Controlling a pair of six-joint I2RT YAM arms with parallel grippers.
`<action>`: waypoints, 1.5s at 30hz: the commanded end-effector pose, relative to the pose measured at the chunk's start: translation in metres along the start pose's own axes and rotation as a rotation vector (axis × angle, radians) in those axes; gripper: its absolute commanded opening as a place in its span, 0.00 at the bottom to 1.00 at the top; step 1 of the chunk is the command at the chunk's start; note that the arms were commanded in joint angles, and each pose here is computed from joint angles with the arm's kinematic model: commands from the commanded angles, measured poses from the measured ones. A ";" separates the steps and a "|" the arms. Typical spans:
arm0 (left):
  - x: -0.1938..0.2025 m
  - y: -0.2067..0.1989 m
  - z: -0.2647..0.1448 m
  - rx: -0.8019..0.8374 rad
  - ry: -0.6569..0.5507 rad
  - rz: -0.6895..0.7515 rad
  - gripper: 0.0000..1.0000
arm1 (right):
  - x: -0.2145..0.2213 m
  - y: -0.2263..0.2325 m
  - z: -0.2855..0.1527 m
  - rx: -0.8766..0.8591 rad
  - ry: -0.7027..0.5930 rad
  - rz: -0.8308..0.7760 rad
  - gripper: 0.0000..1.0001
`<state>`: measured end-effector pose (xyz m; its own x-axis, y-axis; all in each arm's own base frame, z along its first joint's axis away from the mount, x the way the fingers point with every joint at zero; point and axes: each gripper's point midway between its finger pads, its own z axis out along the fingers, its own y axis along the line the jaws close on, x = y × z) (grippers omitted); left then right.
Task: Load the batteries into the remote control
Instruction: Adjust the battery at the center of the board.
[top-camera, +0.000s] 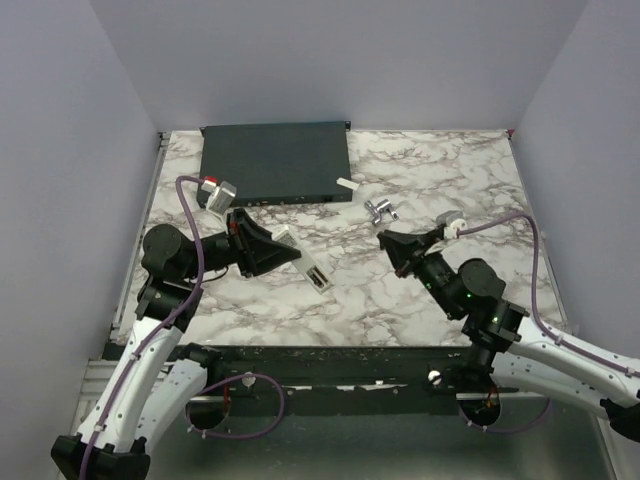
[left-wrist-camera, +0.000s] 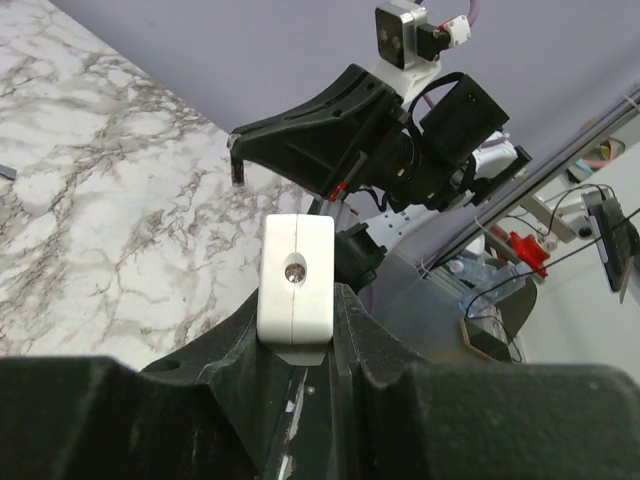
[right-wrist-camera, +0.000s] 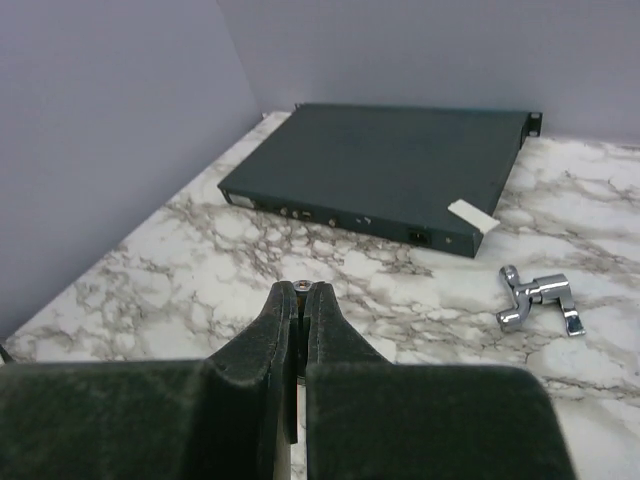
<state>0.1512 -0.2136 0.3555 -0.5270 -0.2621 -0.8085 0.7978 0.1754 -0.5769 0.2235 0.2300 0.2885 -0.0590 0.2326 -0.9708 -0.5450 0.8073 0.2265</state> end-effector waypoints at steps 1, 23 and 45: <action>-0.003 -0.019 0.005 0.106 0.019 0.085 0.00 | -0.025 -0.006 -0.010 0.002 -0.129 -0.020 0.01; 0.006 -0.010 0.020 0.104 0.048 0.049 0.00 | -0.010 0.004 -0.007 -0.075 -0.111 -0.097 0.01; 0.014 0.024 0.015 -0.106 0.053 -0.055 0.00 | 0.272 -0.034 0.020 0.366 0.823 -0.081 0.01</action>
<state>0.1660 -0.2321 0.3206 -0.6269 -0.2053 -0.7516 0.7141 0.2344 -0.6596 0.2347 0.2875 0.0287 -0.6216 -0.2846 -0.7298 -0.4582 0.8878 0.0441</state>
